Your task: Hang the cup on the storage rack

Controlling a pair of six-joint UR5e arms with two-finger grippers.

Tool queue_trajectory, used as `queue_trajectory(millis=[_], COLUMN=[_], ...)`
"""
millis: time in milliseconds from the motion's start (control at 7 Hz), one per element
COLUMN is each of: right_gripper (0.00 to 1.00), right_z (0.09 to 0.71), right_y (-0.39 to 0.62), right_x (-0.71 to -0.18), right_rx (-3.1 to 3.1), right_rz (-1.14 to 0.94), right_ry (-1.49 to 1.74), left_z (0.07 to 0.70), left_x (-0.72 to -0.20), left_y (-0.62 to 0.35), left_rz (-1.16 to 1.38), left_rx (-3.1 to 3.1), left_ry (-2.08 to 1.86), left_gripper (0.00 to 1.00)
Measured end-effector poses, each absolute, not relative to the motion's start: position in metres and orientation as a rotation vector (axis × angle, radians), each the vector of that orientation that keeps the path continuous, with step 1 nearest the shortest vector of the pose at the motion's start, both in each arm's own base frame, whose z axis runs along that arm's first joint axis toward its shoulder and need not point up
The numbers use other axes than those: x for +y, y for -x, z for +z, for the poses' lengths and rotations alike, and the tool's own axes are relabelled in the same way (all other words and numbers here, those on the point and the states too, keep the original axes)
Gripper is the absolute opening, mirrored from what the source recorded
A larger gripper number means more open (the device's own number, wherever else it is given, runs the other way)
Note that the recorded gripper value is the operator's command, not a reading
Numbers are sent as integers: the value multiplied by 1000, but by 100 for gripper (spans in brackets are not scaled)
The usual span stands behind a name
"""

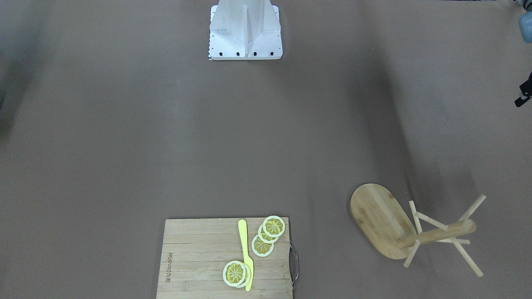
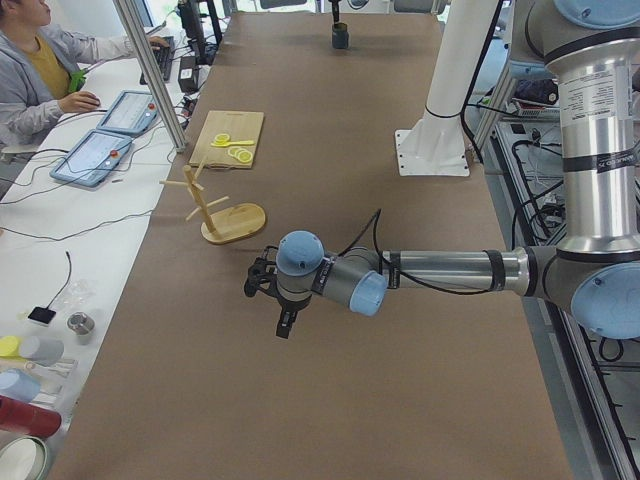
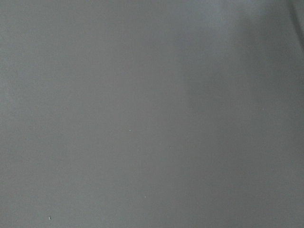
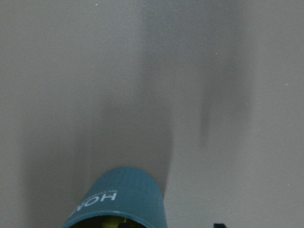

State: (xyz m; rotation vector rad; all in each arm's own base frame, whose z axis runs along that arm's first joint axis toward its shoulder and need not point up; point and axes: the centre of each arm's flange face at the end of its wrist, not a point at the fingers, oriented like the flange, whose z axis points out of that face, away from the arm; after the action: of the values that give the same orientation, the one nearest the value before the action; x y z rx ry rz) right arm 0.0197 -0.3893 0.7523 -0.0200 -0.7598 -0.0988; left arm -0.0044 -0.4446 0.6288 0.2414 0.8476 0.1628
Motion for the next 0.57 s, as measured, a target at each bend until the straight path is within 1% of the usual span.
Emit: queue_trajectory(millis=[143,286,429,571], right_gripper=[31,8,0,0], right_z=[753,753,753,753], right_y=[-19,-19,-19,-18], right_x=[-388,-387,-386,-386], right_rx=[-765,-768,-774,-784], right_rz=[-98,-97,-97,-98], right_ry=[23,26,28,28], left_z=[629,629,628,628], left_x=[-445,-445,-445,-445], left_y=[4,4,4,4], left_rz=[163,163,164,164], left_rx=[848,848,848,849], left_ry=[-241,-242,-242,-242], left_gripper=[98,98,98,98])
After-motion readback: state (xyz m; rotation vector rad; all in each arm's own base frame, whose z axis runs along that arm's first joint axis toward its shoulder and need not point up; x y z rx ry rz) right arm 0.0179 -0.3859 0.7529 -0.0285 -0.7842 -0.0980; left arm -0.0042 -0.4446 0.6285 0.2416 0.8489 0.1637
